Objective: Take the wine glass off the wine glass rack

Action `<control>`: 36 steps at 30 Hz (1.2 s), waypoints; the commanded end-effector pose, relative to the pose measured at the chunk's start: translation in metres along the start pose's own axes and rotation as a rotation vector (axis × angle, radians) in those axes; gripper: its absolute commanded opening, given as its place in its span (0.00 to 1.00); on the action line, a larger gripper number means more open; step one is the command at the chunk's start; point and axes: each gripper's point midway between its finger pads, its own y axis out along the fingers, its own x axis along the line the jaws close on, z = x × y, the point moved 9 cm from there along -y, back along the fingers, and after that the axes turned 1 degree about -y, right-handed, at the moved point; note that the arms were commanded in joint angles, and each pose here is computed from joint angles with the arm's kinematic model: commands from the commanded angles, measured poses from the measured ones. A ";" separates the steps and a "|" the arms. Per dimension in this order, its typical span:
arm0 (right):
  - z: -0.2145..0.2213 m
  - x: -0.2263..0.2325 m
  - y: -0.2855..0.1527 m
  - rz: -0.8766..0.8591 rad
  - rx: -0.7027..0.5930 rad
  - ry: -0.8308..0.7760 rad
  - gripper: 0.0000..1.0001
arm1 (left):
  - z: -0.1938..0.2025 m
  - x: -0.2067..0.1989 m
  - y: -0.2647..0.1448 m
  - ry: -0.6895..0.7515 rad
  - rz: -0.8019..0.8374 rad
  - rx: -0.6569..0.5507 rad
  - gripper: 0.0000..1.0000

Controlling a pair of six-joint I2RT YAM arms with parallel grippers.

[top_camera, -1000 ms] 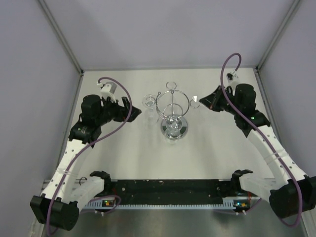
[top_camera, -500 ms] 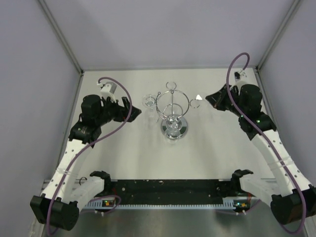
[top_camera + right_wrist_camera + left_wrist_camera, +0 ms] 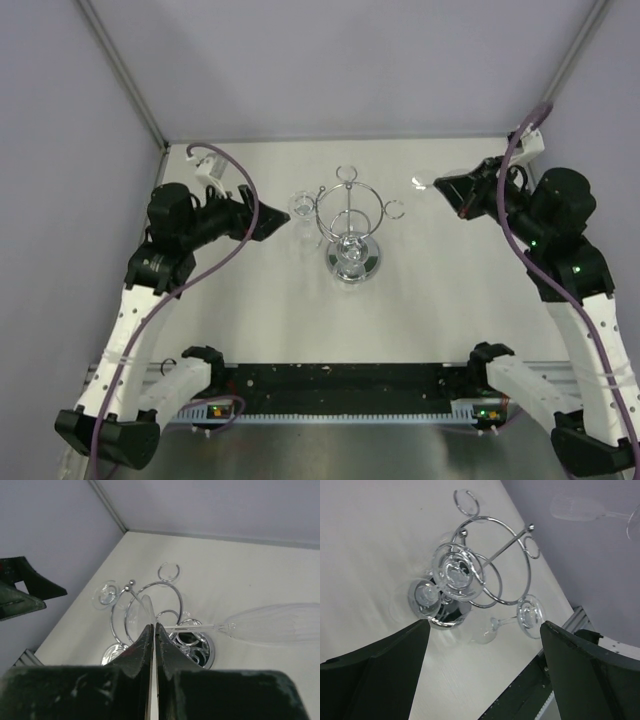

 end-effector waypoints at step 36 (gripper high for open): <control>0.030 0.179 0.027 -0.775 -0.156 -0.896 0.00 | -0.015 -0.078 -0.036 -0.434 0.606 0.138 0.98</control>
